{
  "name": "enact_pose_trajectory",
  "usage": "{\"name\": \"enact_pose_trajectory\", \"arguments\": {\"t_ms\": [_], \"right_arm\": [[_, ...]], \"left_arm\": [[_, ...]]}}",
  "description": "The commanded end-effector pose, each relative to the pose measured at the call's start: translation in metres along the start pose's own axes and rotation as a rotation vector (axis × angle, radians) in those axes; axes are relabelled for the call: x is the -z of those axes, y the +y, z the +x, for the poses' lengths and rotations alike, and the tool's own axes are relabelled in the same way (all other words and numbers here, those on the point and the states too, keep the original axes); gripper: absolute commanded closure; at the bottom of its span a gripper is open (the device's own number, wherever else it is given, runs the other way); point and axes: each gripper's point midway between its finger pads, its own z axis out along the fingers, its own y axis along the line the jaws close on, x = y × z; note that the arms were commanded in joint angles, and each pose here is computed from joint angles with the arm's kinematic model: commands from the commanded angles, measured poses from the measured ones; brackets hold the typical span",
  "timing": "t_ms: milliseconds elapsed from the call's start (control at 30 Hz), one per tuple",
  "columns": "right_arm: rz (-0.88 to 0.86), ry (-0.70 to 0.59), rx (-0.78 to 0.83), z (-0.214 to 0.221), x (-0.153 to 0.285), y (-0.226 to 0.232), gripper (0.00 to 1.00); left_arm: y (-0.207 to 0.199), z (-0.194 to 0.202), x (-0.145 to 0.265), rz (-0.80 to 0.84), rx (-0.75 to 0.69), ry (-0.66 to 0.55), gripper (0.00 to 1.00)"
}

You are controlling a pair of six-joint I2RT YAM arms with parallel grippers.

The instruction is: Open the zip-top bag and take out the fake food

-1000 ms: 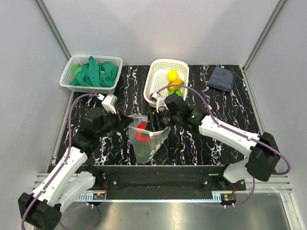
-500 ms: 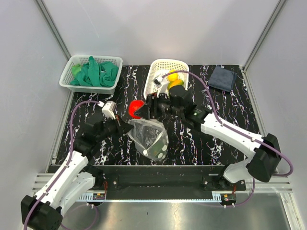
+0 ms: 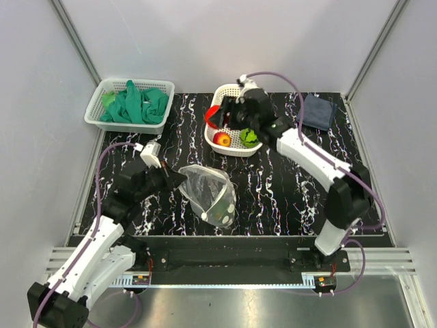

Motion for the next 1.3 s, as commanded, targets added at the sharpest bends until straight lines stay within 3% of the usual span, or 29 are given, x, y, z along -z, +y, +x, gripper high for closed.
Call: {"name": "enact_pose_trajectory", "arguments": {"t_ms": [0,100,300,433,567,700,967,1267], "right_arm": [[0.137,0.122,0.007,0.016,-0.027,-0.073,0.69],[0.156,0.159,0.017,0.026,-0.048,-0.096,0.66],[0.202,0.218,0.019,0.037,-0.083,-0.124,0.46],[0.233,0.247,0.015,0.045,-0.086,-0.133,0.33],[0.271,0.26,0.035,0.05,-0.083,-0.141,0.09],[0.322,0.249,0.075,0.043,-0.074,-0.148,0.0],[0.278,0.194,0.09,0.005,-0.028,-0.11,0.0],[0.064,0.249,0.109,0.032,0.06,-0.01,0.06]], "left_arm": [[-0.007,-0.042,0.018,-0.042,-0.001,-0.18,1.0],[-0.007,-0.047,0.018,-0.048,0.004,-0.199,1.0],[-0.008,-0.048,0.009,-0.048,0.003,-0.17,1.0],[-0.008,-0.053,0.007,-0.054,-0.002,-0.177,1.0],[-0.011,-0.054,0.002,-0.039,-0.002,-0.163,1.0],[-0.014,-0.05,-0.002,-0.016,0.003,-0.136,1.0],[-0.016,-0.046,-0.002,0.0,0.006,-0.121,1.0],[-0.03,-0.06,0.006,0.035,-0.005,-0.16,1.0]]}}
